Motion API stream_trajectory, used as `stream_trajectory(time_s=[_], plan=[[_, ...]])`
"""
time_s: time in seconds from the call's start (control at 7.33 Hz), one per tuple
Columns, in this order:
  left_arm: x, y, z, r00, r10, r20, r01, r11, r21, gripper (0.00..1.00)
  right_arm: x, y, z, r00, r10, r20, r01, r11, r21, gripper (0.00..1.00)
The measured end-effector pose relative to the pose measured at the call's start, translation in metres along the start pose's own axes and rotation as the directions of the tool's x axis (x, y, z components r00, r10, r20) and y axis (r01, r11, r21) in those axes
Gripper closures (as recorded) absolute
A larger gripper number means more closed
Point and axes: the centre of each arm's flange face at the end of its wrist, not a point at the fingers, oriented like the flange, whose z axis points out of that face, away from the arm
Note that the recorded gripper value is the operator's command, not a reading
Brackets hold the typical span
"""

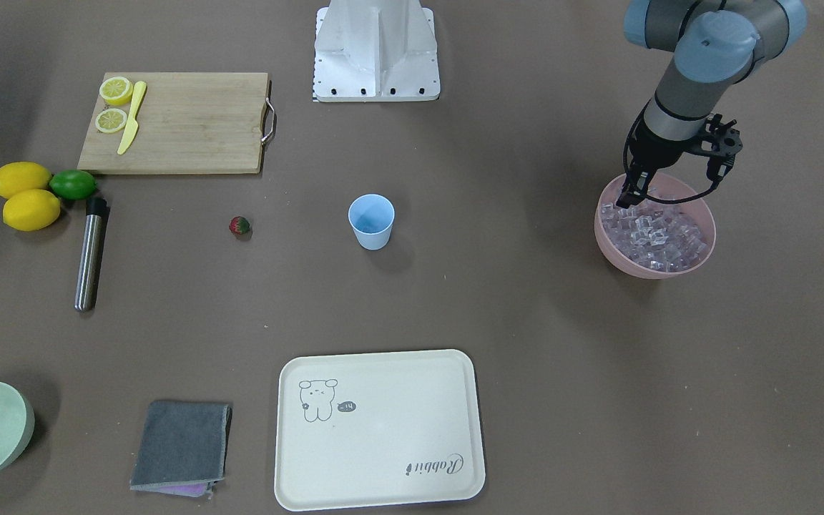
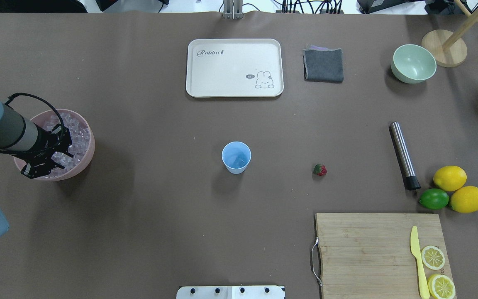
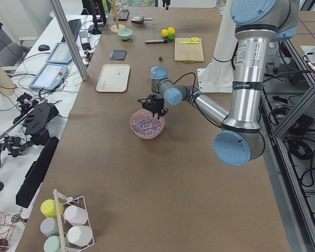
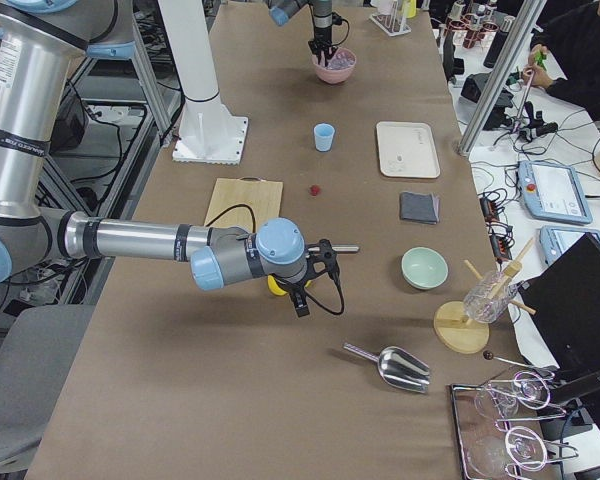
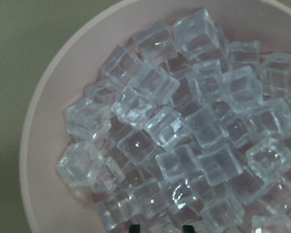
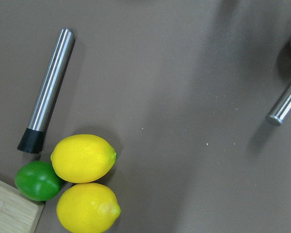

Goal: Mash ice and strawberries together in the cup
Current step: 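Lift the held ice cube out of the bowl with the left gripper, then carry the ice cube with the left gripper over the light blue cup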

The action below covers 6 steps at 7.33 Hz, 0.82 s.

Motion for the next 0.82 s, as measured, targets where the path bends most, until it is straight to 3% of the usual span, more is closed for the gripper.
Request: stream_trajectory(time_s=[0.27,0.82], plan=[[0.038,0.016,-0.034,1.000,0.021,-0.009,-0.021,1.000,0.000,1.00,0.001,0.001,0.001,1.000,0.005,0.007,-0.005,1.000,-0.003,0.00],[0.129,0.130,-0.090,0.994,0.094,-0.064,-0.097,0.994,-0.058,1.00,0.002,0.002,0.003,1.000,0.010,0.010,-0.010,1.000,-0.007,0.00]])
